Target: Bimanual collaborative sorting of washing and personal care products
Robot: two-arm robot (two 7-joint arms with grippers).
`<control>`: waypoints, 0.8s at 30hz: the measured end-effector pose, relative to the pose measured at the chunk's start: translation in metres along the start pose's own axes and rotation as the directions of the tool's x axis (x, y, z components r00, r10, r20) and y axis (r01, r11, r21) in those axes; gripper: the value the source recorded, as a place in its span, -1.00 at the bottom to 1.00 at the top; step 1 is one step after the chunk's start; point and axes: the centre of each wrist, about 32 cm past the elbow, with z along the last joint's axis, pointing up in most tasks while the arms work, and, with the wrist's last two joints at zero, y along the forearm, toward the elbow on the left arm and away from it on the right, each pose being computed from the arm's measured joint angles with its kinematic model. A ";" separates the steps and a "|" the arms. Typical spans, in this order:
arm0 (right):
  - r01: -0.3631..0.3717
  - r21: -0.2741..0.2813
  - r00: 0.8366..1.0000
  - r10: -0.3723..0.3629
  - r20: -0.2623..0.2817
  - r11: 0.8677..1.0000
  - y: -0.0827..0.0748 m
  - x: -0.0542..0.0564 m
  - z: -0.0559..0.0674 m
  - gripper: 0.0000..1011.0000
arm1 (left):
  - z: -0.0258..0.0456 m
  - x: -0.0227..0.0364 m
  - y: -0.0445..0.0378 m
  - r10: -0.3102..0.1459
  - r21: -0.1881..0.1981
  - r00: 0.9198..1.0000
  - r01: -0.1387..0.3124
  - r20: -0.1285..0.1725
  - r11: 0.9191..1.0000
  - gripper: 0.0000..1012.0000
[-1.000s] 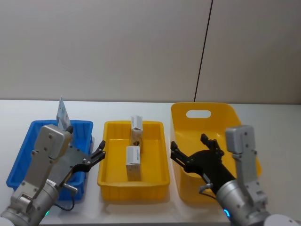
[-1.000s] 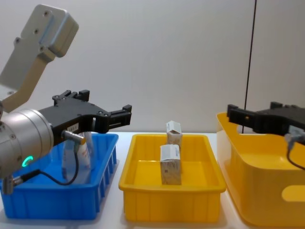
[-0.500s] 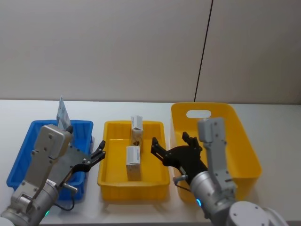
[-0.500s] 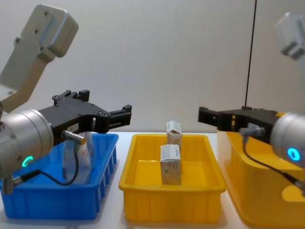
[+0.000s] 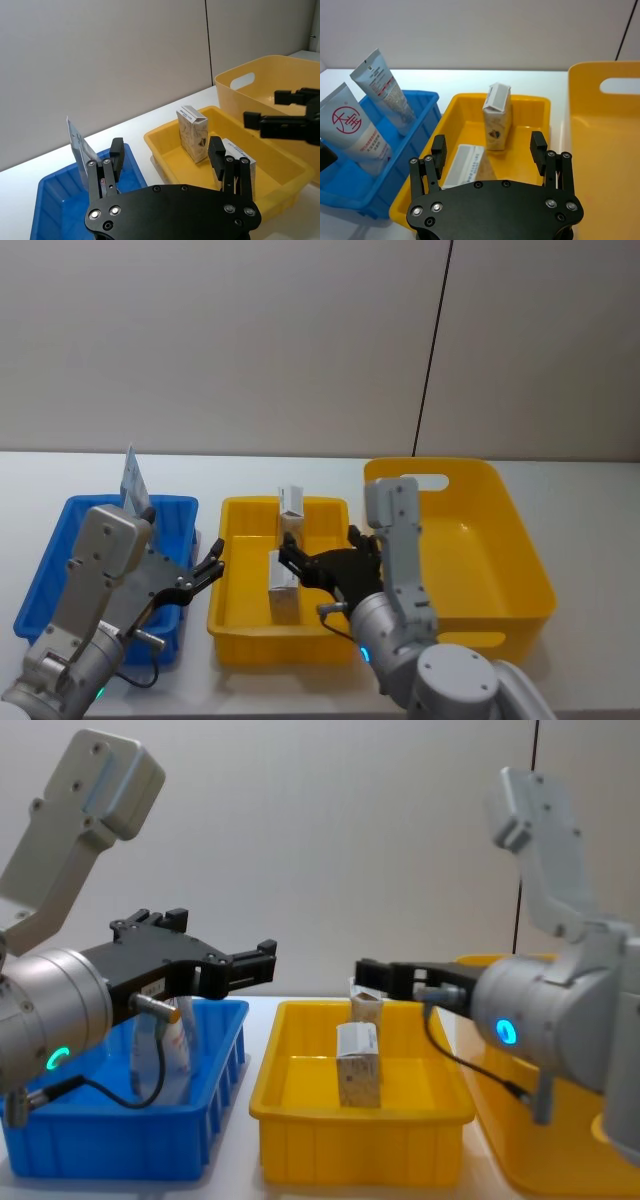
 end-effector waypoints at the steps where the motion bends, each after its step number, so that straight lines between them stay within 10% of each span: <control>1: 0.000 -0.007 1.000 -0.001 -0.003 1.000 0.001 -0.002 0.000 0.99 | 0.0000 0.0000 0.0000 0.000 0.000 1.000 0.000 0.000 1.000 0.98; 24: 0.013 -0.190 0.998 -0.025 -0.060 0.982 0.034 -0.030 -0.003 0.99 | 0.0000 0.0000 0.0000 0.000 0.000 1.000 0.000 0.000 1.000 0.98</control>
